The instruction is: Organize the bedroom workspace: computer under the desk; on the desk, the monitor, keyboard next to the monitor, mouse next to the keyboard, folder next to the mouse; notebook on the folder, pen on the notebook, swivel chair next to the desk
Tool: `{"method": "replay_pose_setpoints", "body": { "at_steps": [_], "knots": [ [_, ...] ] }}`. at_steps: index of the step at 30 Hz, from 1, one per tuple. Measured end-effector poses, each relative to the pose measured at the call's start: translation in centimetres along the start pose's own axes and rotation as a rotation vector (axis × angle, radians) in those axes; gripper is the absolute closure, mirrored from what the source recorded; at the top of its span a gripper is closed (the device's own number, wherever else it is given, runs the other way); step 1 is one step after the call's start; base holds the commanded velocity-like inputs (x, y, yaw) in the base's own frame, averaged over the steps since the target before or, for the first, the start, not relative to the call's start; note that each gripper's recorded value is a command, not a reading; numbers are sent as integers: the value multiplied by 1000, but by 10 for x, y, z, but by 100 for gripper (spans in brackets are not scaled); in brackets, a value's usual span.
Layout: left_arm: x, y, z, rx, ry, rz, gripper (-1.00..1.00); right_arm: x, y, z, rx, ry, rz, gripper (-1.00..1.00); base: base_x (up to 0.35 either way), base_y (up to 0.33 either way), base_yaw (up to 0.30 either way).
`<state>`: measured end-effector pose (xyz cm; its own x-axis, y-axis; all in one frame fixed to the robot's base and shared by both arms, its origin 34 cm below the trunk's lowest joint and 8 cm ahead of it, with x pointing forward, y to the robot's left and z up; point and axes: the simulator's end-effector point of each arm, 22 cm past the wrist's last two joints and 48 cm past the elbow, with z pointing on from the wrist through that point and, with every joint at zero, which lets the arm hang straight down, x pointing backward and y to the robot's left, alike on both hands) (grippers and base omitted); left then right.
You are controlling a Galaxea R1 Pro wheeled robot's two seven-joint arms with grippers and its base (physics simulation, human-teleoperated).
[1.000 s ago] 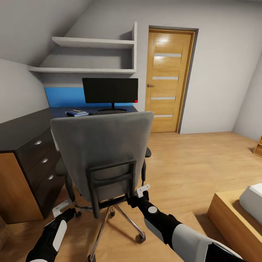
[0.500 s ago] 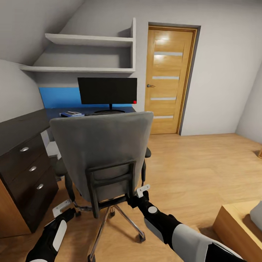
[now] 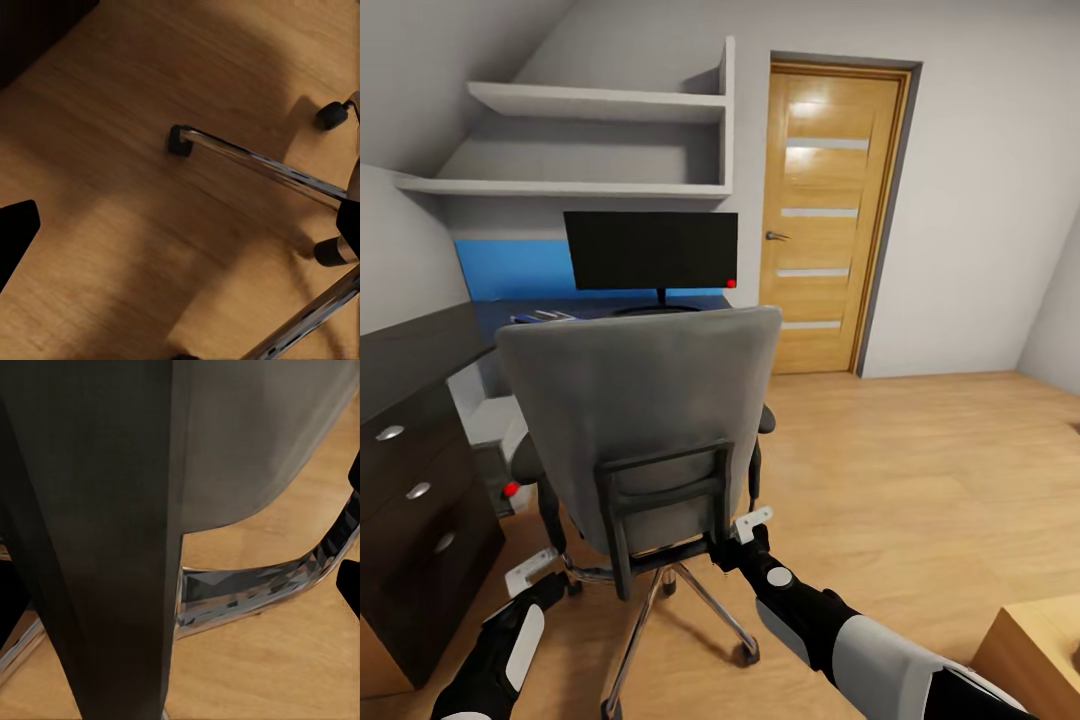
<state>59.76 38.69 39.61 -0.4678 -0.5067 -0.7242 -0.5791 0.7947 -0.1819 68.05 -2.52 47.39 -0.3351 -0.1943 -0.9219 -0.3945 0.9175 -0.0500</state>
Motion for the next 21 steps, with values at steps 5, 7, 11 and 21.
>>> {"method": "replay_pose_setpoints", "body": {
  "at_steps": [5, 7, 11, 21],
  "knots": [
    [0, 0, 0, 0, -1, -1, -100, 0, 0, 0, 0, 0, 1, -100, 321, 0, 0],
    [0, 0, 0, 0, -1, 0, -100, 0, 0, 0, 0, 0, 1, -100, 321, 0, 0],
    [0, 0, 0, 0, -1, 0, -100, 0, 0, 0, 0, 0, 0, -100, 322, 0, 0],
    [0, 1, 0, -2, -2, 3, -100, 0, 2, 0, -2, 1, 0, -100, 322, 0, 0]
  ]
}}
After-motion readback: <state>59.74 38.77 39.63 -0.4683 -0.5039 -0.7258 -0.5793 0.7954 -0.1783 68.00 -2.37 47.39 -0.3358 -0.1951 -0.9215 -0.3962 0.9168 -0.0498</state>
